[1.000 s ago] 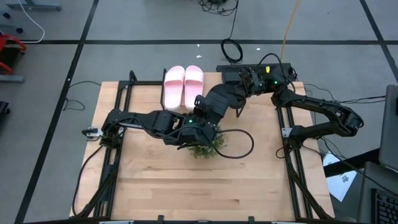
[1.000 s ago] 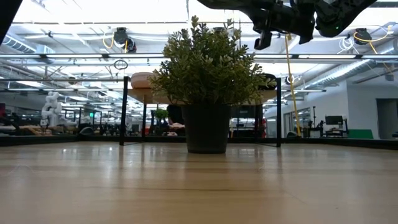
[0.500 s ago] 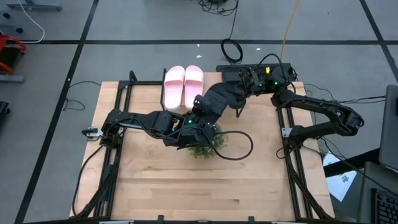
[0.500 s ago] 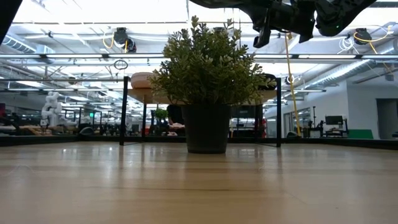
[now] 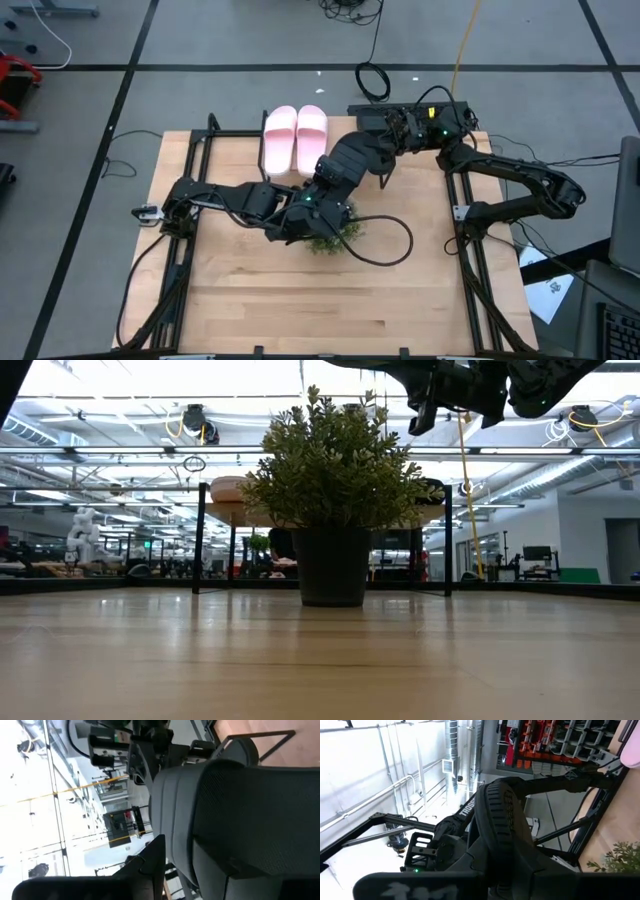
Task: Pick and place slides into the shelf
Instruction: Put the black slipper on the shelf
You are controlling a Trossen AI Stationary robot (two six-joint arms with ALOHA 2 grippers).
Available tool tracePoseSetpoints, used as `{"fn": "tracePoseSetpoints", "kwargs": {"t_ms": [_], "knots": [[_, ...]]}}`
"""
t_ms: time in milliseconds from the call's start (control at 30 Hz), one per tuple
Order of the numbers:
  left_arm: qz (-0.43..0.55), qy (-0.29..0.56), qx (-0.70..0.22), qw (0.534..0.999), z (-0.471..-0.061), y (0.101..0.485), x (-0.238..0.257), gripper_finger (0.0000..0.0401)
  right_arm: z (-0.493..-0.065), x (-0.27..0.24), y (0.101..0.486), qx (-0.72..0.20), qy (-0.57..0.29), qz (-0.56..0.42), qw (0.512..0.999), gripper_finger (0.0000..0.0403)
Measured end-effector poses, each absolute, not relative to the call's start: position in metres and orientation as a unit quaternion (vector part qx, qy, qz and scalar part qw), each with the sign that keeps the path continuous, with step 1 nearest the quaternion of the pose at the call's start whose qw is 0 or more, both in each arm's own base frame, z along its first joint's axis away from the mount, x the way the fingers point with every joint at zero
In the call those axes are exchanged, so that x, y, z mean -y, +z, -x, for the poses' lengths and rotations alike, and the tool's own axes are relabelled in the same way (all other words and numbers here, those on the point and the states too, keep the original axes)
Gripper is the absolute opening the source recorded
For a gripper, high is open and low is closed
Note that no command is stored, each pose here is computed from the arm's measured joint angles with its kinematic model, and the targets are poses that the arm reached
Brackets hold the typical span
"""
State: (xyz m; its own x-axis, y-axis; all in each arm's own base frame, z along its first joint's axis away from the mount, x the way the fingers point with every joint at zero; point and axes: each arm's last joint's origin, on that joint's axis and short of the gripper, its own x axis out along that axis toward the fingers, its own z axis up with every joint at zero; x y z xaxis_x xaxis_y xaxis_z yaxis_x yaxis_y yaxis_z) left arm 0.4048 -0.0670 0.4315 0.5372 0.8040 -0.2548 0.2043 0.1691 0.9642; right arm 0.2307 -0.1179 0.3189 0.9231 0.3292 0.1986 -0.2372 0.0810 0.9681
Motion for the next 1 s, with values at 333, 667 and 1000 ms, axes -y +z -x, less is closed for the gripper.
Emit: {"fn": "tracePoseSetpoints", "kwargs": {"t_ms": [333,667,1000], "knots": [[-0.612,0.233,-0.420,0.629,-0.408,0.435,0.060,0.0099,-0.230,0.116,0.323,-0.029,0.207,-0.656,0.725,0.0030],[-0.618,0.210,-0.429,0.624,-0.411,0.433,0.046,0.0099,-0.231,0.114,0.324,-0.026,0.210,-0.656,0.724,0.0030],[-0.628,0.222,-0.427,0.612,-0.412,0.436,0.045,0.0014,-0.231,0.114,0.325,-0.020,0.213,-0.654,0.725,0.0030]]}}
